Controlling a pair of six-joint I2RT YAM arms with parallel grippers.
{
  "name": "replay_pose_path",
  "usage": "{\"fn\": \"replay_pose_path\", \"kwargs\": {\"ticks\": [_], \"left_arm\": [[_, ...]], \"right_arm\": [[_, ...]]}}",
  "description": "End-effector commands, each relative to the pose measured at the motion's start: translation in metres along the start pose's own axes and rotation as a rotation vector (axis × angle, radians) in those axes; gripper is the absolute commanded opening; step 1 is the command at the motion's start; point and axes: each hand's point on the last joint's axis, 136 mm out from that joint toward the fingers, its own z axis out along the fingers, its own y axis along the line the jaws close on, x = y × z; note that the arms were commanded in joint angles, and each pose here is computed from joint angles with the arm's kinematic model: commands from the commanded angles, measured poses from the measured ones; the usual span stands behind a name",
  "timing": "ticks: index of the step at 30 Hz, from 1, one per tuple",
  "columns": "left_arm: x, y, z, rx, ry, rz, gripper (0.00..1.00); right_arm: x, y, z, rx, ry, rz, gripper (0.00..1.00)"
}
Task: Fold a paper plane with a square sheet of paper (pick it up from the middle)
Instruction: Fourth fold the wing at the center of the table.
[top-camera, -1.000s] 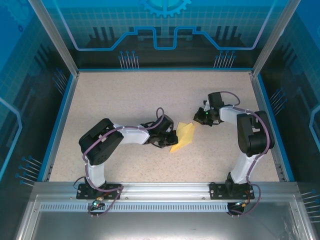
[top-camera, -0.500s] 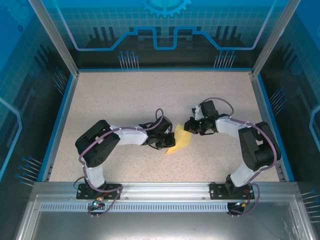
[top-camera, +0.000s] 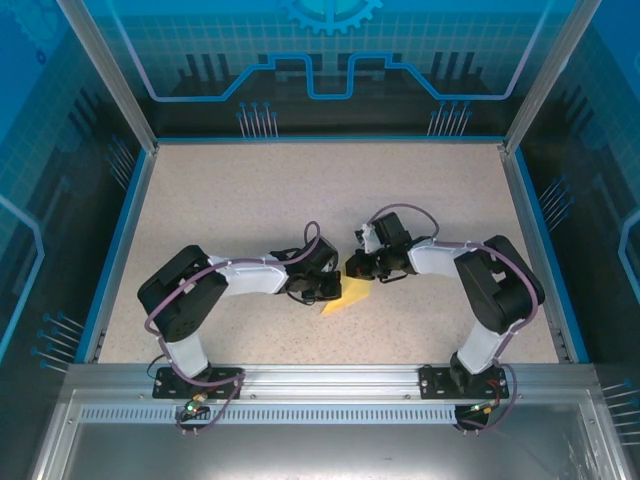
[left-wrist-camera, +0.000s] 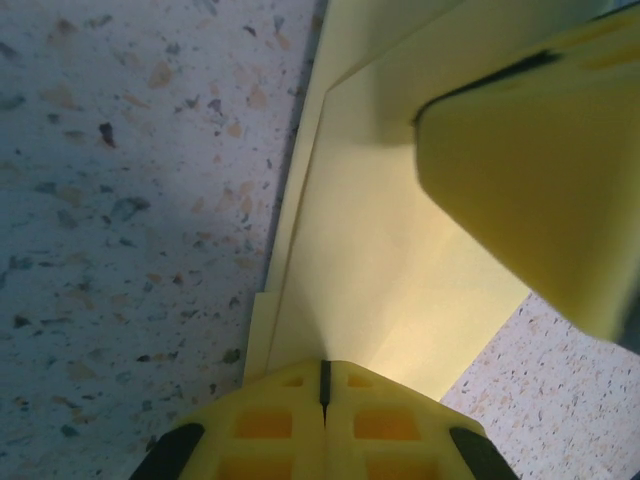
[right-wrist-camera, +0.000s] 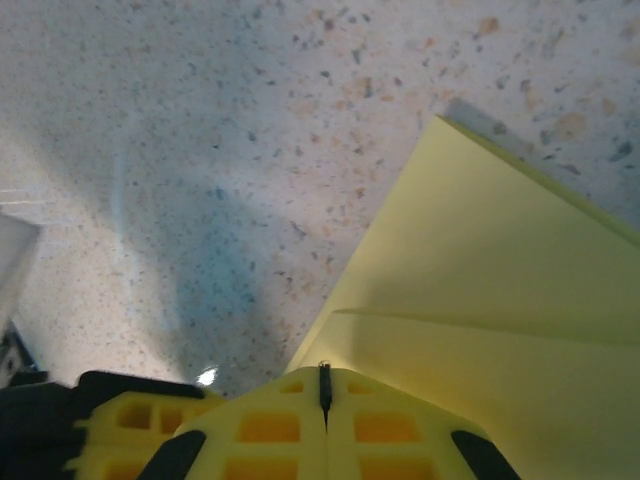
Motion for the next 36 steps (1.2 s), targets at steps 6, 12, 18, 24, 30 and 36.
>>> {"fn": "replay_pose_path", "kwargs": {"ticks": [6, 12, 18, 24, 30, 36], "left_arm": [[0.041, 0.058, 0.004, -0.211, 0.135, -0.031, 0.00], [0.046, 0.062, 0.006, -0.220, 0.152, -0.041, 0.00], [0.047, 0.064, 0.006, -0.226, 0.157, -0.040, 0.00], [0.046, 0.062, 0.006, -0.218, 0.151, -0.038, 0.00], [0.039, 0.051, 0.009, -0.177, 0.129, -0.042, 0.00], [0.016, 0.025, 0.015, -0.069, 0.041, -0.089, 0.00]], "right_arm": [[-0.004, -0.016, 0.010, 0.042, -0.002, -0.030, 0.04], [-0.018, -0.058, -0.011, 0.100, -0.093, 0.029, 0.04], [-0.042, -0.084, -0.034, 0.183, -0.219, 0.090, 0.04], [-0.057, -0.097, -0.048, 0.222, -0.309, 0.159, 0.04], [-0.065, -0.077, -0.070, 0.181, -0.371, 0.125, 0.04], [-0.052, -0.037, -0.078, 0.076, -0.337, 0.069, 0.05]]}}
